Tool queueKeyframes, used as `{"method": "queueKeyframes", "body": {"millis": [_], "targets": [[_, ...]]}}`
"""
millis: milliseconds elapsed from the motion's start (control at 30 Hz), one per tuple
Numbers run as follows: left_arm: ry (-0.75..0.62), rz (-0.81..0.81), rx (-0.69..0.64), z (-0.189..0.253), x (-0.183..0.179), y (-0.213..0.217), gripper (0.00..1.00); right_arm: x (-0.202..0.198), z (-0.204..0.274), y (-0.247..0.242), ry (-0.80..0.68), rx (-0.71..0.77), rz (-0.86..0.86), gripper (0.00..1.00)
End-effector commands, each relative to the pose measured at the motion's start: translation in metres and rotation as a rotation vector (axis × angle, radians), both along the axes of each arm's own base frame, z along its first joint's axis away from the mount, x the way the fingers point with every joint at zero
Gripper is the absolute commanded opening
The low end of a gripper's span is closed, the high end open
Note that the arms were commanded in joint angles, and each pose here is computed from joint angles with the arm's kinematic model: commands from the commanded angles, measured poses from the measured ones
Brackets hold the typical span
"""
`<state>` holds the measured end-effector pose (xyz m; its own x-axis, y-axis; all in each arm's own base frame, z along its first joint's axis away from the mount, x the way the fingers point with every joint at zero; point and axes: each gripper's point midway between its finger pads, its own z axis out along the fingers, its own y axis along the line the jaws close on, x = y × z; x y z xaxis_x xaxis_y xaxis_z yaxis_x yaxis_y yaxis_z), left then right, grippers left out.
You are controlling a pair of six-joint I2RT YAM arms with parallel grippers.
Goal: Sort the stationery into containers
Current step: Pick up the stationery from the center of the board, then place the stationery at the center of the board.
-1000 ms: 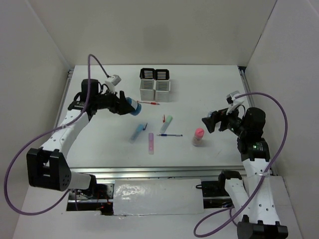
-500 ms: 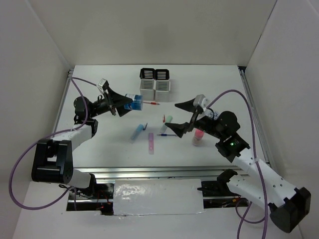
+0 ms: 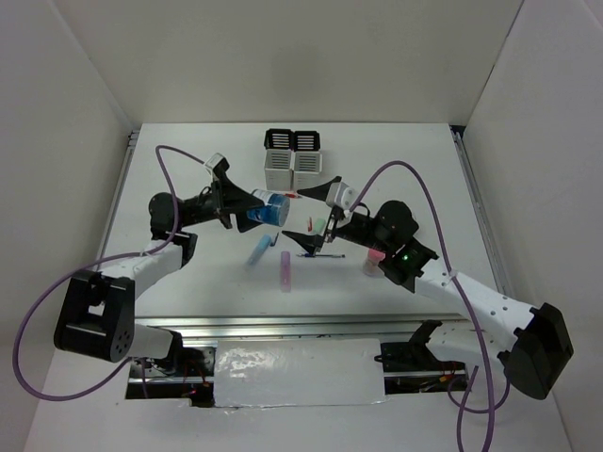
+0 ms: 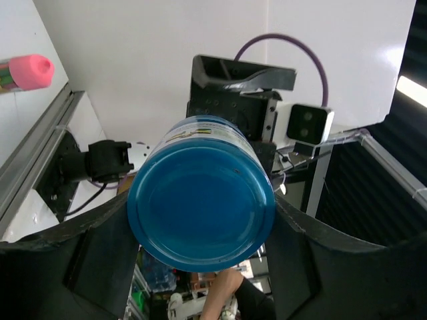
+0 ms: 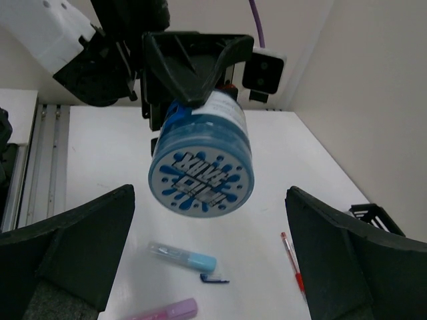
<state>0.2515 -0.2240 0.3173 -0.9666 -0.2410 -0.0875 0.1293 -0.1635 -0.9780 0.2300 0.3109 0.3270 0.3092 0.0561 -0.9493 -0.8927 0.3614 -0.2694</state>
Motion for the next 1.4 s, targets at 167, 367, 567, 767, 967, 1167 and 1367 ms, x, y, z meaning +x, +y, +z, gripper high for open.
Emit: {"method": "queueKeyframes", "body": {"millis": [167,367,567,767,967,1167,1367], "targets": [[-0.428,-0.043,-0.09,0.045,-0.054,0.002,0.0,-0.024,0.046,0.015,-0.081,0.063,0.127,1.0],[-0.432,-0.048,-0.101,0.05,-0.055,0.001,0.0,-0.028,0.031,0.023,-0.069,0.008,0.139,1.0],[-0.439,-0.058,-0.114,0.055,-0.059,0.0,0.0,-0.012,0.03,0.024,-0.061,0.014,0.063,1.0],[-0.448,-0.05,-0.129,0.056,-0.063,0.002,0.0,-0.001,0.032,0.022,-0.043,0.052,0.026,1.0],[-0.43,-0.042,-0.123,0.052,-0.065,0.002,0.0,0.003,0.031,0.021,-0.048,0.051,0.013,0.74],[-0.418,-0.038,-0.105,0.046,-0.067,0.002,0.05,0.003,0.032,0.022,-0.038,0.051,0.024,0.55],[-0.334,-0.033,-0.023,0.026,-0.054,-0.002,0.68,0.003,0.035,0.018,-0.026,0.051,0.028,0.28]]}}
